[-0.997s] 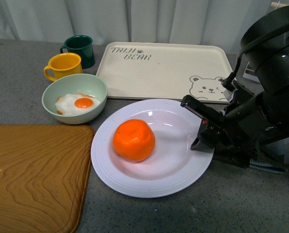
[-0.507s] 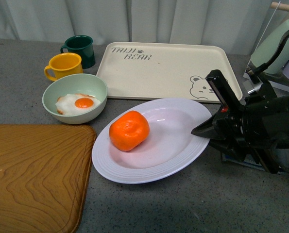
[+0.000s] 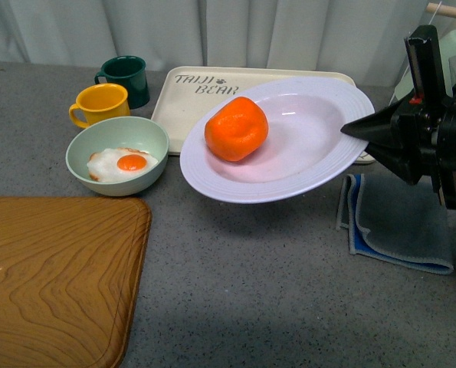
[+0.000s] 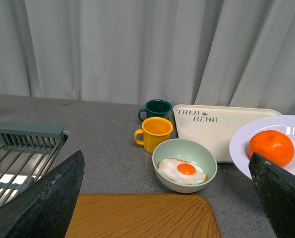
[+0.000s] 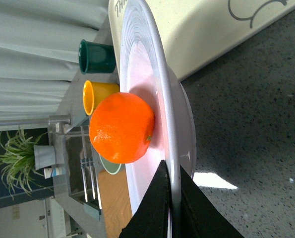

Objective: Place orange and plate with both arms

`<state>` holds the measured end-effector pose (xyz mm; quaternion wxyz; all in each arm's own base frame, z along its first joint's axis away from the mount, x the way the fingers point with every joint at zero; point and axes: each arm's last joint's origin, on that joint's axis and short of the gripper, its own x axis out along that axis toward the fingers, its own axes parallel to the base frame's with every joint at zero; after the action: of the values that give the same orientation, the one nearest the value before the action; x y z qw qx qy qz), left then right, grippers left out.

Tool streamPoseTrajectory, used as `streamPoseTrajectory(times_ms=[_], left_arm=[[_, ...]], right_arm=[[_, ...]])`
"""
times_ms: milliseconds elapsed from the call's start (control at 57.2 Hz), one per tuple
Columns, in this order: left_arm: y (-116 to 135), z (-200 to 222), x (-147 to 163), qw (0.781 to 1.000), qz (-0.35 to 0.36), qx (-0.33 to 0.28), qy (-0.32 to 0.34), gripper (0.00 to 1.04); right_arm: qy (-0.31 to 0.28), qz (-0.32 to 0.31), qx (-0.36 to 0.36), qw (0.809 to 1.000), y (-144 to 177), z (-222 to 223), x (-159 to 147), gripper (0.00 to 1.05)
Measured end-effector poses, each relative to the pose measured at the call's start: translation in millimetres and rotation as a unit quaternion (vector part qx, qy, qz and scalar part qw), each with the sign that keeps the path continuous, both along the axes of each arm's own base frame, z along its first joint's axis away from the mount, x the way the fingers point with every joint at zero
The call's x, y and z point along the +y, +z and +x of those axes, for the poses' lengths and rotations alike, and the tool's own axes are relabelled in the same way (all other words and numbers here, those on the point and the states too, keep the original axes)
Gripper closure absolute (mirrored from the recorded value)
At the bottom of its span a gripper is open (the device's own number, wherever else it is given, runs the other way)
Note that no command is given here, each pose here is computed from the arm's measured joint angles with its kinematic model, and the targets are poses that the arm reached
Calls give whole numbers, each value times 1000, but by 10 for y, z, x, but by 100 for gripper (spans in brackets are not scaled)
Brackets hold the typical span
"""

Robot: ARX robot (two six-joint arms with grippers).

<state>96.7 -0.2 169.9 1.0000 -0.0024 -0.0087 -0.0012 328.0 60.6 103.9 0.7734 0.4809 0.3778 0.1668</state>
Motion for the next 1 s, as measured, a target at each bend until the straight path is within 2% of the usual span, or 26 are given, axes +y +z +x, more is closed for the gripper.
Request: streamPoseTrajectory(times_ms=[490, 682, 909, 997], left_arm=[[0, 0, 0, 1000, 0, 0, 0, 7], [0, 0, 0, 1000, 0, 0, 0, 7], [0, 0, 0, 1000, 0, 0, 0, 7], [0, 0, 0, 1000, 0, 0, 0, 7]], right_arm=[[0, 12, 19, 1000, -243, 1246, 199, 104], [13, -5, 18, 1000, -347, 1541, 290, 104], [23, -27, 18, 999, -414, 1645, 345, 104], [19, -52, 14, 998, -438, 1635, 335, 92]])
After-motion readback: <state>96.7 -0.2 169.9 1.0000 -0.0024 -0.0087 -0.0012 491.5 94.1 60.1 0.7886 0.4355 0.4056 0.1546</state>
